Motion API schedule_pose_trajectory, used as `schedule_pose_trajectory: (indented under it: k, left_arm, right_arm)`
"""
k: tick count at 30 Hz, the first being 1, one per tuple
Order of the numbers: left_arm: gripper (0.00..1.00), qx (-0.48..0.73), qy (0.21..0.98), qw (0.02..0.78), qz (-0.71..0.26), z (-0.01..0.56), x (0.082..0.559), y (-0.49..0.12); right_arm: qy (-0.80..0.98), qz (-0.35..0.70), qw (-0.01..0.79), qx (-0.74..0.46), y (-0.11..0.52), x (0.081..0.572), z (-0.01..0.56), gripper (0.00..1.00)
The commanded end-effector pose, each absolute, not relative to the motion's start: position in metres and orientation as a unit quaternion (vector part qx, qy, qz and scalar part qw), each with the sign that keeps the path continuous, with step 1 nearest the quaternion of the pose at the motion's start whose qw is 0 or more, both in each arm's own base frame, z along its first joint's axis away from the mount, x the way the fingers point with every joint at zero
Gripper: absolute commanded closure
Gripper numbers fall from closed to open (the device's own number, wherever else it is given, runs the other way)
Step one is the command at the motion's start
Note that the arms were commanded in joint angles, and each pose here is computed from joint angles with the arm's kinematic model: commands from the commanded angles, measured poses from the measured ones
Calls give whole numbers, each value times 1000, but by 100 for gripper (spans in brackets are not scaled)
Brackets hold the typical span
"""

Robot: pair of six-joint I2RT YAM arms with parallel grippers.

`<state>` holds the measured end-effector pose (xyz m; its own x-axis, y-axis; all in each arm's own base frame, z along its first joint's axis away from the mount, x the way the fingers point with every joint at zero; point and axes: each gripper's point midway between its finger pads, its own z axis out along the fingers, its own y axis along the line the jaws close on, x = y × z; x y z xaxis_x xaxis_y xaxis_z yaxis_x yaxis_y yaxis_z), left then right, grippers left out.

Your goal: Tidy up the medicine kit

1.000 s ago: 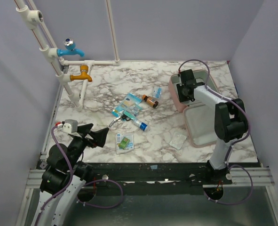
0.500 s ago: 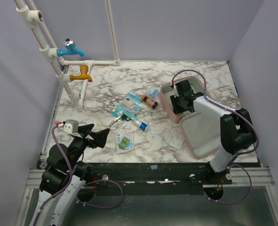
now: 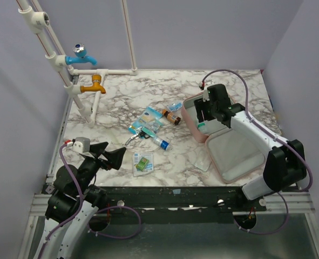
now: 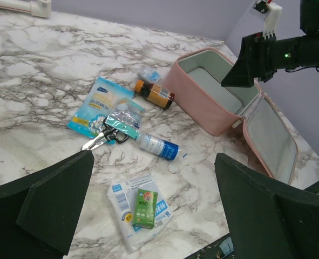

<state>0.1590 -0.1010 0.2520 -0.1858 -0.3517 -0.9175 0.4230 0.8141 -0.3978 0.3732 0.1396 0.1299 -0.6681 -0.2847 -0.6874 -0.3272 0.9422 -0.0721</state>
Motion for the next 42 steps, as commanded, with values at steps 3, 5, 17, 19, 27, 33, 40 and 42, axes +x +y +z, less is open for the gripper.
schedule_pose_trajectory:
  k: [3, 5, 17, 19, 27, 33, 40, 42]
  left_arm:
    - [2, 33, 684, 658, -314, 262, 149, -98]
    - [2, 31, 685, 657, -313, 261, 149, -98]
    - [2, 28, 682, 660, -314, 262, 149, -97]
    - [2, 28, 681, 661, -314, 263, 148, -97]
    - [2, 29, 683, 659, -314, 262, 149, -97]
    - [2, 28, 683, 659, -314, 262, 150, -98]
    - [2, 30, 687, 655, -313, 260, 151, -99]
    - [2, 30, 688, 654, -313, 260, 151, -99]
  right_arm:
    - [893, 44, 413, -174, 161, 365, 175, 31]
    - [892, 61, 409, -182, 173, 351, 180, 30]
    - [942, 38, 310, -124, 195, 243, 127, 30]
    - [946, 34, 302, -117, 198, 227, 117, 30]
    - [958, 34, 281, -50, 187, 191, 78, 30]
    - [954, 31, 299, 20, 168, 185, 57, 28]
    - [952, 7, 303, 49, 163, 190, 39, 28]
    - [950, -10, 305, 61, 159, 192, 32, 29]
